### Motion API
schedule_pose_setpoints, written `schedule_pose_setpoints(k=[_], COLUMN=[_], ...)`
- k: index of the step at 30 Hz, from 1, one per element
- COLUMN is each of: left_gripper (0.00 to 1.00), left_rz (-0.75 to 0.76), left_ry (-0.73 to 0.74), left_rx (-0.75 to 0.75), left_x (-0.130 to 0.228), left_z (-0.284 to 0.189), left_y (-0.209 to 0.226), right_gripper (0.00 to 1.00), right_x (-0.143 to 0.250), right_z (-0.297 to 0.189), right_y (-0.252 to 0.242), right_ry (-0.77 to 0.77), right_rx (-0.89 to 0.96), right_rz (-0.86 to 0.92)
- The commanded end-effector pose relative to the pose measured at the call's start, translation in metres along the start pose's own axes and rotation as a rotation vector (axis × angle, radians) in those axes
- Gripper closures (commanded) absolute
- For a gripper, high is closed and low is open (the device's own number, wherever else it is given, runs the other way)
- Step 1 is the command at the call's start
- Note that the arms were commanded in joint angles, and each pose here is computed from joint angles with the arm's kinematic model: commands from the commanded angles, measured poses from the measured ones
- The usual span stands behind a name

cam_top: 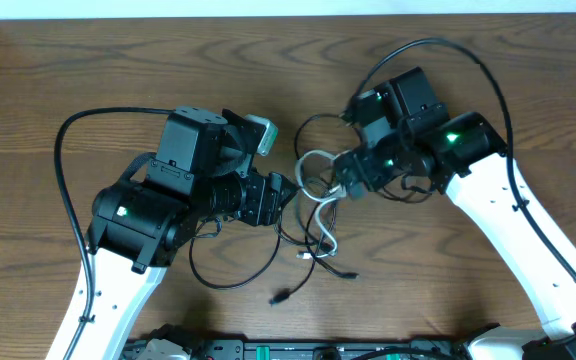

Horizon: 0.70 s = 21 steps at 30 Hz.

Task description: Untangle cables

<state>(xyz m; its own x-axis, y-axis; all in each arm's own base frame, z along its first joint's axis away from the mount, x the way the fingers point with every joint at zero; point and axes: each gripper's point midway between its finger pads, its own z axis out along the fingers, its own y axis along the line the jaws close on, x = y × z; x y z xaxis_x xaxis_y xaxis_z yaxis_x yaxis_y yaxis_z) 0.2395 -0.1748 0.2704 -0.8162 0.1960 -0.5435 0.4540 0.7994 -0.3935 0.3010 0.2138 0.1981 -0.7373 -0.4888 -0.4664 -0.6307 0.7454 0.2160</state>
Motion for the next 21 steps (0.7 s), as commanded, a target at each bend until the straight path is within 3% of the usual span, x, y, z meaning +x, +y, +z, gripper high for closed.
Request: schedule_pose_setpoints(k=[1, 6, 9, 14, 17, 19, 21], left_gripper=[0.34, 0.35, 0.35, 0.35, 0.36, 0.36, 0.36], left_rz=[0.014, 0.013, 0.013, 0.013, 0.018, 0.019, 0.019], left_ry=[-0.023, -0.021, -0.02, -0.021, -0.028, -0.031, -0.032], left_rx=[0.028, 0.027, 0.027, 0.04, 0.051, 0.049, 0.048], left_x=[-0.005, -0.004, -0.004, -0.004, -0.004, -0.004, -0.004], left_z=[-0.007, -0.007, -0.007, -0.008, -0.011, -0.012, -0.012], left_y=[-0.008, -0.008, -0.008, -0.01, -0.013, -0.013, -0.013], right_gripper=[0.01, 0.01, 0.03, 0.11, 0.22, 0.25, 0.36], right_x=[-0.01, -0.004, 0.0, 0.01, 0.033, 0.04, 0.044], right_z=[-0.002, -0.01, -0.017, -0.004, 0.03, 0.048, 0.064], right_y=[0.016, -0.054, -0.072, -0.076, -0.077, -0.071, -0.063], right_ry=[-0.046, -0.021, -0.024, -0.019, 0.039, 0.07, 0.095], right_rx=[-0.085, 0.322, 0.432, 0.442, 0.416, 0.36, 0.294], right_rz=[-0.101, 0.105, 0.175, 0.33, 0.473, 0.49, 0.499])
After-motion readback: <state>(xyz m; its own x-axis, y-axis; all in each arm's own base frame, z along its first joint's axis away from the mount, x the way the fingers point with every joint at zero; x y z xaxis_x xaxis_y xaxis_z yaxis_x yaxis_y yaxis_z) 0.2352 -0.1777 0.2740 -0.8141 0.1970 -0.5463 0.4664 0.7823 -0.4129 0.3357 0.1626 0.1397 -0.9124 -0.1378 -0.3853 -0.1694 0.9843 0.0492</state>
